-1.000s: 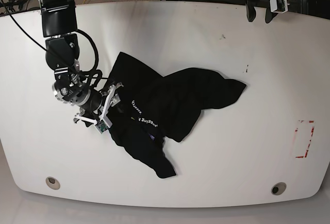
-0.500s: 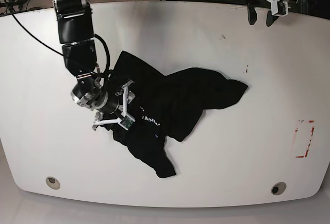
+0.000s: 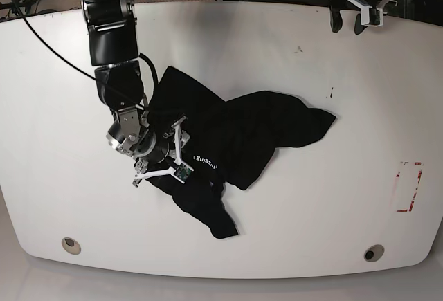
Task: Fold the T-shirt properly
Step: 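Lower the right gripper onto the crumpled black T-shirt and pinch it, then reach the left gripper to the shirt's outer edge and grasp it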
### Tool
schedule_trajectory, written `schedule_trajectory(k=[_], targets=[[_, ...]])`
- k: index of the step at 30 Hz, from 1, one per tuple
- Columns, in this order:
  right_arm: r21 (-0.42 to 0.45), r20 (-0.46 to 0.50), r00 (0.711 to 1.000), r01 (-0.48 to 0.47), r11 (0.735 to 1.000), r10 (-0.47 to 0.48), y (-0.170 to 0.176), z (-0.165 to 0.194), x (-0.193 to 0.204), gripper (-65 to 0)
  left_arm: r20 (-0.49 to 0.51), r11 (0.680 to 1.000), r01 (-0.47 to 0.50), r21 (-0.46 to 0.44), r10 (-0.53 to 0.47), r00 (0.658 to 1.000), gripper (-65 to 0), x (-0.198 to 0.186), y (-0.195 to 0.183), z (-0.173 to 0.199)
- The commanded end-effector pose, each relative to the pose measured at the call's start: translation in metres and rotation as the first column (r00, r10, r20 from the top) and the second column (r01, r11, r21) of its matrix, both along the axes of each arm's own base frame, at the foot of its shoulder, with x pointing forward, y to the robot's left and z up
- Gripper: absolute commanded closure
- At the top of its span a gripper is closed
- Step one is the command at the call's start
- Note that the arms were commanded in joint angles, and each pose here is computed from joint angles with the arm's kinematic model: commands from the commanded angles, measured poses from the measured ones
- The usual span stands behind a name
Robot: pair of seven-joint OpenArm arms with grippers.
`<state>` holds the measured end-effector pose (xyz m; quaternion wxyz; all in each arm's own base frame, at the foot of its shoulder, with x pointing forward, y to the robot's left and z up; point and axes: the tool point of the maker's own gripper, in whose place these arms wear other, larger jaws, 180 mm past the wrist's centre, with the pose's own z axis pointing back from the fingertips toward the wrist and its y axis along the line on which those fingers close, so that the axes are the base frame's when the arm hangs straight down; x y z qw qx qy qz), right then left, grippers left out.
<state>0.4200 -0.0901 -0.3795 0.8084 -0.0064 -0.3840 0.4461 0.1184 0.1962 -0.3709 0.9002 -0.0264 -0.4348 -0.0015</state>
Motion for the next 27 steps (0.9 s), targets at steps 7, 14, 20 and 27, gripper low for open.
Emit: schedule_trajectory(k=[7,14,20,27], targets=[[0.088,0.075,0.996,0.047,0.995,-0.053,-0.006,0.012,0.03,-11.9,0.036,1.0,0.006,0.004,-0.006,0.999,-29.4,0.017,0.0,0.009],[0.071,0.141,0.989,0.039,0.997,-0.049,-0.004,0.037,0.033,-0.6,0.091,1.0,0.001,0.003,-0.002,0.996,-29.7,0.036,0.0,0.017],[0.024,0.214,0.976,0.043,0.999,-0.047,-0.003,0.069,0.03,-1.4,0.157,1.0,-0.017,0.005,0.016,0.987,-30.0,0.064,0.003,0.029],[0.019,0.252,0.967,0.03,0.999,-0.034,0.002,0.084,0.024,-1.4,0.121,0.995,-0.102,0.008,0.1,0.988,-41.0,0.121,0.015,0.034]])
